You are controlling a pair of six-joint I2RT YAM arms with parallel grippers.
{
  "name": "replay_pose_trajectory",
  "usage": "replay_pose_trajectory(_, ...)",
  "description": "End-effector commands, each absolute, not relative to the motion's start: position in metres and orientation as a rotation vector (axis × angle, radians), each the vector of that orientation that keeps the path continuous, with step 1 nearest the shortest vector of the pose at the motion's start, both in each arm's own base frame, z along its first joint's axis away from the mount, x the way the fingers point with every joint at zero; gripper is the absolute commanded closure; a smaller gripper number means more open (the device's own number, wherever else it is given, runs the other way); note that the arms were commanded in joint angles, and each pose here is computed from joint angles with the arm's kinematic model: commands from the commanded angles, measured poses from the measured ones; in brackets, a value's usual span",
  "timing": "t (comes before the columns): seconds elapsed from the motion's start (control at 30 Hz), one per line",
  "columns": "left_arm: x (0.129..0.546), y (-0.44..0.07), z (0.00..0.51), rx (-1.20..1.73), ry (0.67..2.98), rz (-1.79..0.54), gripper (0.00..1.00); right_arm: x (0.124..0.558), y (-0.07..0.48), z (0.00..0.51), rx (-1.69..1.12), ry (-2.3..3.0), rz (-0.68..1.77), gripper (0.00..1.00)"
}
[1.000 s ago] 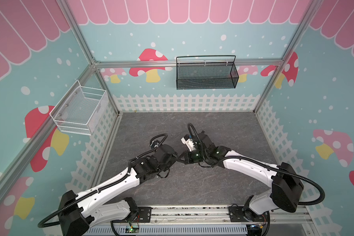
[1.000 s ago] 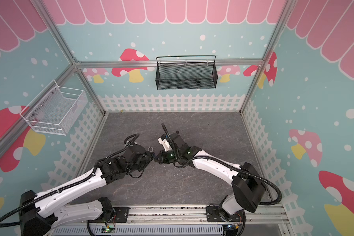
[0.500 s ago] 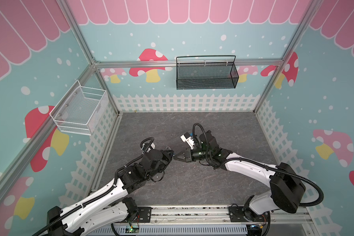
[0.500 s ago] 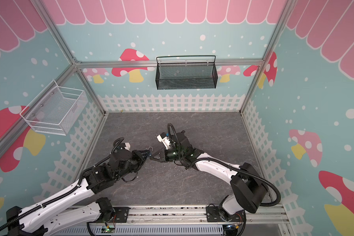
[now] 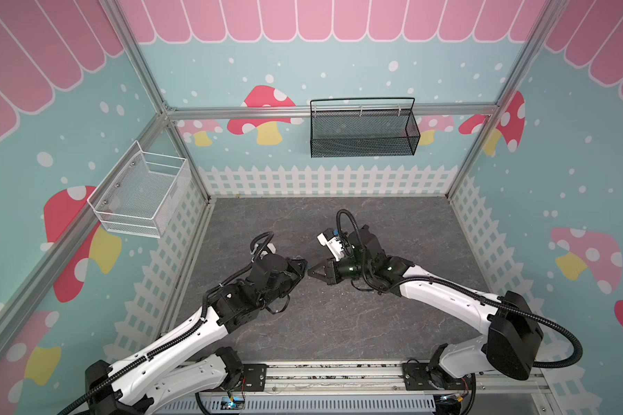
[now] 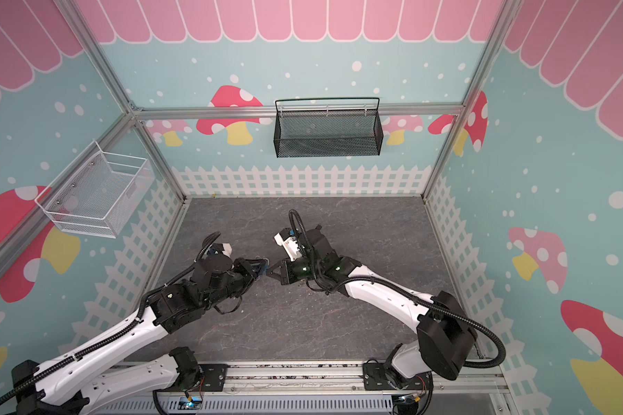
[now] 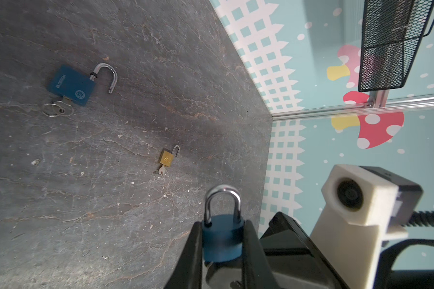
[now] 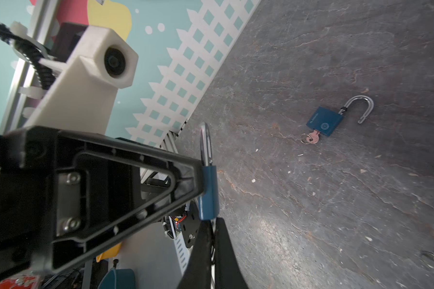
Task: Unlock with the key
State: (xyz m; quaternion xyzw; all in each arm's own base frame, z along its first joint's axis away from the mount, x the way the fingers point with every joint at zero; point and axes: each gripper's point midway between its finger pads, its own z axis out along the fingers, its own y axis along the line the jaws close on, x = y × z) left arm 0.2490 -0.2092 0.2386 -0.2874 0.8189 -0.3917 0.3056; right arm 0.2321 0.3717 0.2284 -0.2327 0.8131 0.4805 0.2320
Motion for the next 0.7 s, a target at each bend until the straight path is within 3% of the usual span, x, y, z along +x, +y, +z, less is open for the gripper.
replay_pose_trajectory(0.0, 0.244, -0.215, 0.249, -0.71, 2.214, -1.047, 0.75, 0.258, 0.364, 0.225, -0.613, 2.231, 1.127, 1.0)
replay_pose_trajectory(0.2, 0.254, -0.216, 0.251, -0.678, 2.238, -0.956, 0.56, 0.258, 0.366, 0.215, -0.625, 2.272, 1.078, 1.0)
replay_pose_trajectory(0.67, 0.265, -0.215, 0.224, -0.677, 2.342, -0.736, 0.51, 0.256, 0.371, 0.223, -0.657, 2.26, 1.053, 1.0)
